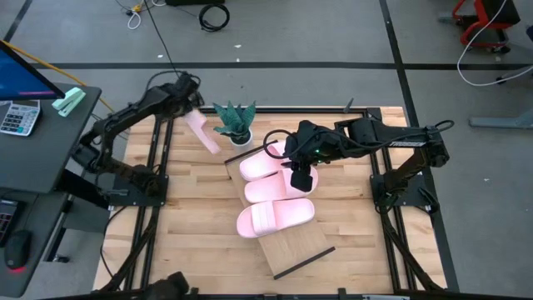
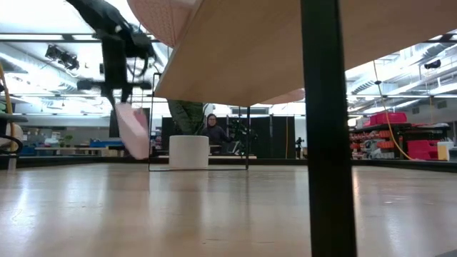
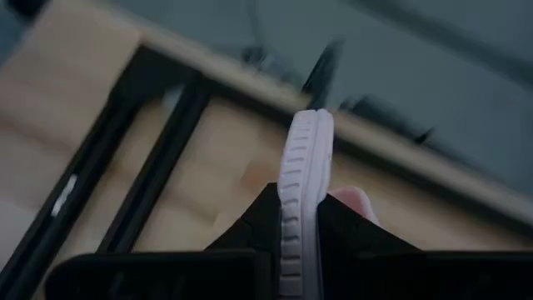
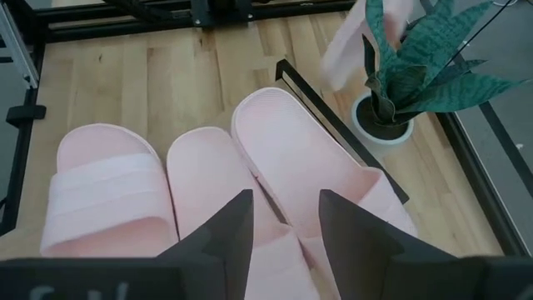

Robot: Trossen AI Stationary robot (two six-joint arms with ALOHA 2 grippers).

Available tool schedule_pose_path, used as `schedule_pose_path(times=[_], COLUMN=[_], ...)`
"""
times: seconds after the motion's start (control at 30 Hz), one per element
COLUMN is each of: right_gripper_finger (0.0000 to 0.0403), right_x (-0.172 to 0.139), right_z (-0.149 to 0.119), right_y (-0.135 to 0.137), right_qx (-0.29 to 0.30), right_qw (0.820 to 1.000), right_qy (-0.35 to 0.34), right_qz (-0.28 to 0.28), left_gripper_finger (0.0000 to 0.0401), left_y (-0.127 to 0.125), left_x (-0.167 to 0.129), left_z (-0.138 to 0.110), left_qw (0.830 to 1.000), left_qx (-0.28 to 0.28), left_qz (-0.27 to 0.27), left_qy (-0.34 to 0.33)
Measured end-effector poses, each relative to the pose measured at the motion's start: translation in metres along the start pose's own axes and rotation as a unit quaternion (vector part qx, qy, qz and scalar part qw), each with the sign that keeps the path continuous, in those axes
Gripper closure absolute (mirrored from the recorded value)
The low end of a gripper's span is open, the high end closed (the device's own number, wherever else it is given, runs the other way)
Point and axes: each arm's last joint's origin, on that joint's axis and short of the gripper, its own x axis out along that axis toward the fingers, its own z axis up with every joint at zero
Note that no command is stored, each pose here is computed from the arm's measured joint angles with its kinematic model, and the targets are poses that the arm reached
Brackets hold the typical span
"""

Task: Pick and place slides into the shelf
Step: Put the pink slipper on the shelf

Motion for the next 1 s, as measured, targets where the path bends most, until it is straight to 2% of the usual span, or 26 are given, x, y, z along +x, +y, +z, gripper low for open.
schedule_pose_path(times=[0.17,0.3,0.43,0.53,0.67,0.8,1.0], right_gripper_finger=[0.0261,0.0261,0.0261,0.0261,0.0261,0.0261,0.0261], right_x=[0.000,0.000,0.000,0.000,0.000,0.000,-0.001], right_z=[0.000,0.000,0.000,-0.001,-0.003,-0.007,-0.009], right_y=[0.000,0.000,0.000,0.000,-0.001,-0.003,-0.002], right_qx=[0.000,0.000,0.004,0.017,0.030,0.031,0.029], right_qw=[1.000,1.000,1.000,1.000,0.999,0.999,0.998], right_qy=[0.000,0.000,0.001,0.005,0.013,0.030,0.037], right_qz=[0.000,0.000,0.000,-0.001,-0.009,-0.033,-0.038], left_gripper_finger=[0.0355,0.0356,0.0356,0.0356,0.0356,0.0356,0.0356], left_y=[0.009,0.018,0.028,0.037,0.047,0.053,0.058], left_x=[-0.034,-0.060,-0.087,-0.109,-0.131,-0.149,-0.167], left_z=[0.015,0.023,0.027,0.027,0.019,0.010,0.001], left_qw=[0.995,0.985,0.968,0.949,0.928,0.911,0.899], left_qx=[-0.011,-0.035,-0.088,-0.139,-0.190,-0.216,-0.191], left_qz=[-0.057,-0.110,-0.165,-0.202,-0.231,-0.259,-0.252], left_qy=[-0.085,-0.127,-0.167,-0.198,-0.221,-0.239,-0.302])
